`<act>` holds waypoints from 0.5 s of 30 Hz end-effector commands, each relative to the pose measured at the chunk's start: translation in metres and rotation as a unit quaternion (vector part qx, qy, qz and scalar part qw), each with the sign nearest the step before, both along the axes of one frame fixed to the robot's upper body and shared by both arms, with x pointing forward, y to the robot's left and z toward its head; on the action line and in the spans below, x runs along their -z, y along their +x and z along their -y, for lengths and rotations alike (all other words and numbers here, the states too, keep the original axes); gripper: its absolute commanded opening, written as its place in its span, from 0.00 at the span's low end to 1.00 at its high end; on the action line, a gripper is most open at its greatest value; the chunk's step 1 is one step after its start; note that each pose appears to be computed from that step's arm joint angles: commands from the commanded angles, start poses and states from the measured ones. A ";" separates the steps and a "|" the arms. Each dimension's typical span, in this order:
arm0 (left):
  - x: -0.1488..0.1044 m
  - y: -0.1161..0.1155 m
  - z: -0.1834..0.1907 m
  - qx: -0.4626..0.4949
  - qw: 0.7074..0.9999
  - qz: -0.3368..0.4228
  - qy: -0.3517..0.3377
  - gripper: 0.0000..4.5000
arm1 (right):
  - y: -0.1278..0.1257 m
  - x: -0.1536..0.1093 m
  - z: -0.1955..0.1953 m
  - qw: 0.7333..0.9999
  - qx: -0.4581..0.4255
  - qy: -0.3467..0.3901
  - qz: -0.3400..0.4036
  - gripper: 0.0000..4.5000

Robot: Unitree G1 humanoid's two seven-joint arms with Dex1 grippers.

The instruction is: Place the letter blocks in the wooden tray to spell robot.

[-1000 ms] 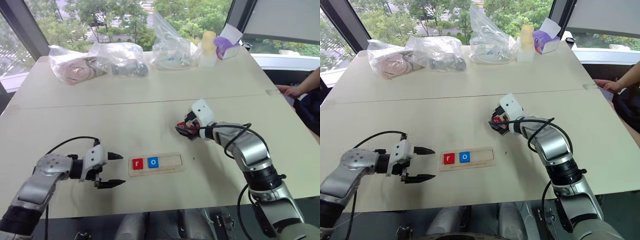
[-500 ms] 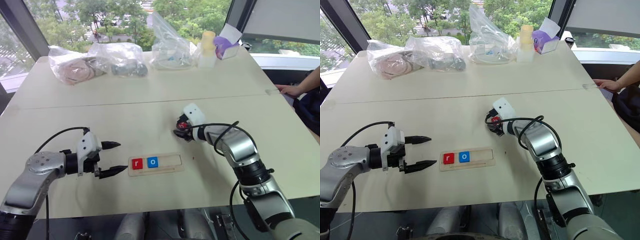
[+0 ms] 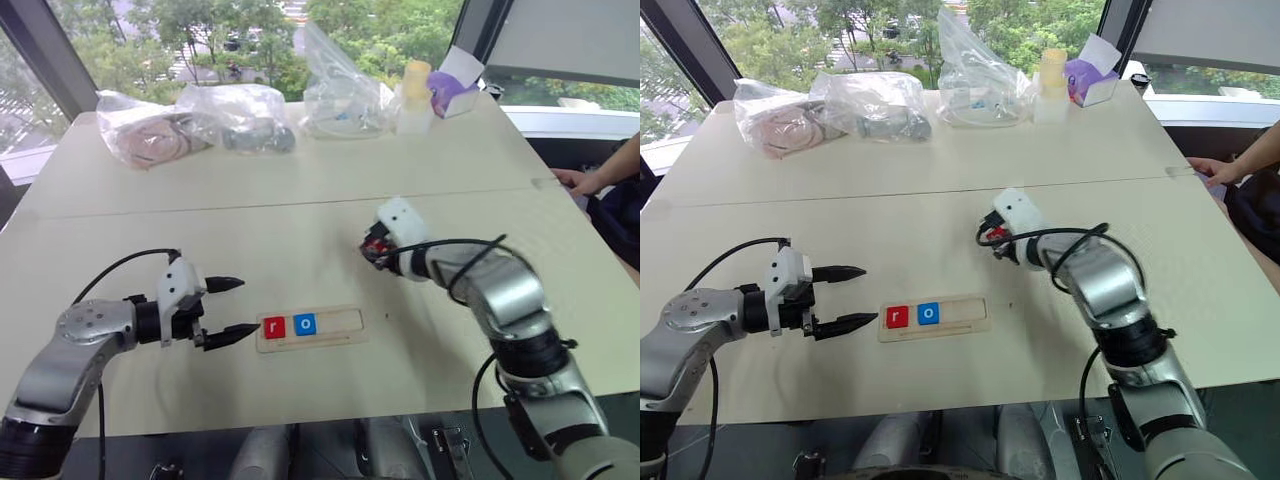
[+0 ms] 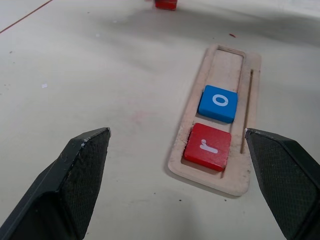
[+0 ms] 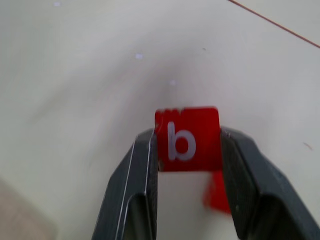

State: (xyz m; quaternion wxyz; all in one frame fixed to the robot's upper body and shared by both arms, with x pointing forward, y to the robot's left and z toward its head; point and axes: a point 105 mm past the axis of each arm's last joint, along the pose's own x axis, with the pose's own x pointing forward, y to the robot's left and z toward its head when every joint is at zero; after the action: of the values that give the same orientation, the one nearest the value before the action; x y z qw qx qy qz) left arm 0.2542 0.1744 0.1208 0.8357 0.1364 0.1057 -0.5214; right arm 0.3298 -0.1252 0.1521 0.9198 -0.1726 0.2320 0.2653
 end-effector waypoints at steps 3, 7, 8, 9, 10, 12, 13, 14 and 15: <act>-0.006 0.000 0.006 0.028 1.000 0.006 -0.011 1.00 | -0.057 0.011 0.030 0.998 0.020 0.015 -0.060 0.25; -0.008 0.005 0.008 0.032 0.999 0.010 -0.014 1.00 | -0.087 0.034 0.035 0.996 0.027 0.020 -0.088 0.25; -0.008 0.006 0.008 0.033 0.999 0.011 -0.014 1.00 | -0.092 0.038 0.036 0.995 0.031 0.020 -0.095 0.25; -0.009 0.008 0.009 0.033 0.999 0.012 -0.015 1.00 | -0.095 0.042 0.036 0.994 0.035 0.021 -0.099 0.25; -0.009 0.008 0.009 0.035 0.999 0.012 -0.015 1.00 | -0.097 0.044 0.036 0.994 0.038 0.023 -0.102 0.25; -0.009 0.010 0.011 0.038 0.999 0.013 -0.015 1.00 | -0.098 0.049 0.036 0.993 0.050 0.029 -0.107 0.25; -0.008 0.011 0.011 0.040 0.999 0.013 -0.015 1.00 | -0.098 0.050 0.036 0.992 0.054 0.030 -0.107 0.36; -0.008 0.012 0.012 0.041 0.999 0.014 -0.015 1.00 | -0.097 0.050 0.035 0.992 0.057 0.032 -0.107 0.49; -0.008 0.013 0.012 0.041 0.999 0.014 -0.016 1.00 | -0.095 0.049 0.035 0.992 0.059 0.034 -0.105 0.57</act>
State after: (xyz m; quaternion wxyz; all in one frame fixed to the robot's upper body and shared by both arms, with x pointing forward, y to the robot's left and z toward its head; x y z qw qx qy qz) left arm 0.2663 0.1647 0.1243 0.8207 0.1259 0.0937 -0.5494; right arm 0.2332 -0.1603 0.0957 0.9030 -0.0960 0.3433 0.2397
